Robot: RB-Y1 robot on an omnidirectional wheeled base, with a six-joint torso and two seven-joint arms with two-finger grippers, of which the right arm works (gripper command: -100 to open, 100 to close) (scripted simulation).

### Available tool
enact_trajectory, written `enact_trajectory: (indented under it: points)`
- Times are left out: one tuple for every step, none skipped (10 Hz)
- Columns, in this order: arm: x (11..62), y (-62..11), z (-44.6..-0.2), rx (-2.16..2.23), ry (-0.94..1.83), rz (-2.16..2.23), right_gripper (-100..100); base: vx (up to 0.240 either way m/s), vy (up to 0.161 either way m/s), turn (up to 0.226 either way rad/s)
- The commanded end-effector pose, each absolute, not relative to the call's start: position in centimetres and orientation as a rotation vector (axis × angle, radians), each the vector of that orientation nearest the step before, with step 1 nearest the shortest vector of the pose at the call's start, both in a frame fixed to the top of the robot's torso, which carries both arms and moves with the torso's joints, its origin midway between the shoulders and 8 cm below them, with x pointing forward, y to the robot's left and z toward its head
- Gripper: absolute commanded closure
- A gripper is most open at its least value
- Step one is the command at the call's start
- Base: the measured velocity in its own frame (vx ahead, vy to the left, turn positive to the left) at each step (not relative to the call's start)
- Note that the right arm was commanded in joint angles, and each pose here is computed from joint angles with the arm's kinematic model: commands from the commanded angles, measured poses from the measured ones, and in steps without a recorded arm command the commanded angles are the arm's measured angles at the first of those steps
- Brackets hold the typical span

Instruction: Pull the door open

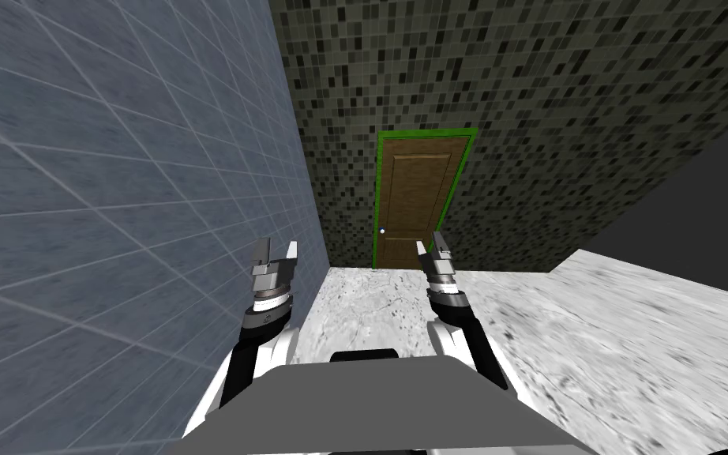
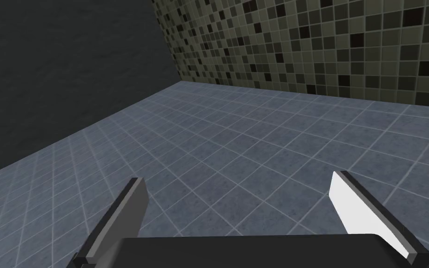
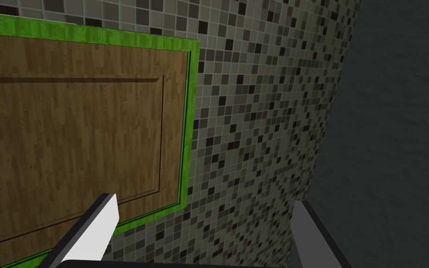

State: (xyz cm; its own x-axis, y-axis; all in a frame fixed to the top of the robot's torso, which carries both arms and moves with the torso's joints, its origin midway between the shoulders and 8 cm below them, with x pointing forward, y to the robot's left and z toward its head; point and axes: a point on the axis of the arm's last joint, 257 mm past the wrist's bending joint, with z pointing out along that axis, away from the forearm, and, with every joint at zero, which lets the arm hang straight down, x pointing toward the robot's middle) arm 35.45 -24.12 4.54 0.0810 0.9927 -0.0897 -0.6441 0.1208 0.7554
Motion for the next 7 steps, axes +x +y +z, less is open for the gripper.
enact_trajectory:
  points:
    - [35.9,-24.3,3.5,0.615,0.727,1.310,-100,0.118,0.038,-0.011]
    - [36.1,-24.4,3.3,0.612,0.734,1.298,-100,0.155,0.034,-0.004]
    - [36.3,-24.5,2.7,0.606,0.747,1.276,-100,0.147,0.004,-0.006]
    - [36.6,-24.6,2.1,0.599,0.761,1.252,-100,0.171,-0.019,-0.005]
    - [37.0,-24.8,1.3,0.590,0.780,1.220,-100,0.196,-0.018,-0.005]
    - [37.1,-24.9,0.9,0.585,0.790,1.204,-100,0.172,0.000,-0.004]
    - [37.3,-25.0,0.5,0.581,0.799,1.188,-100,0.118,0.004,-0.005]
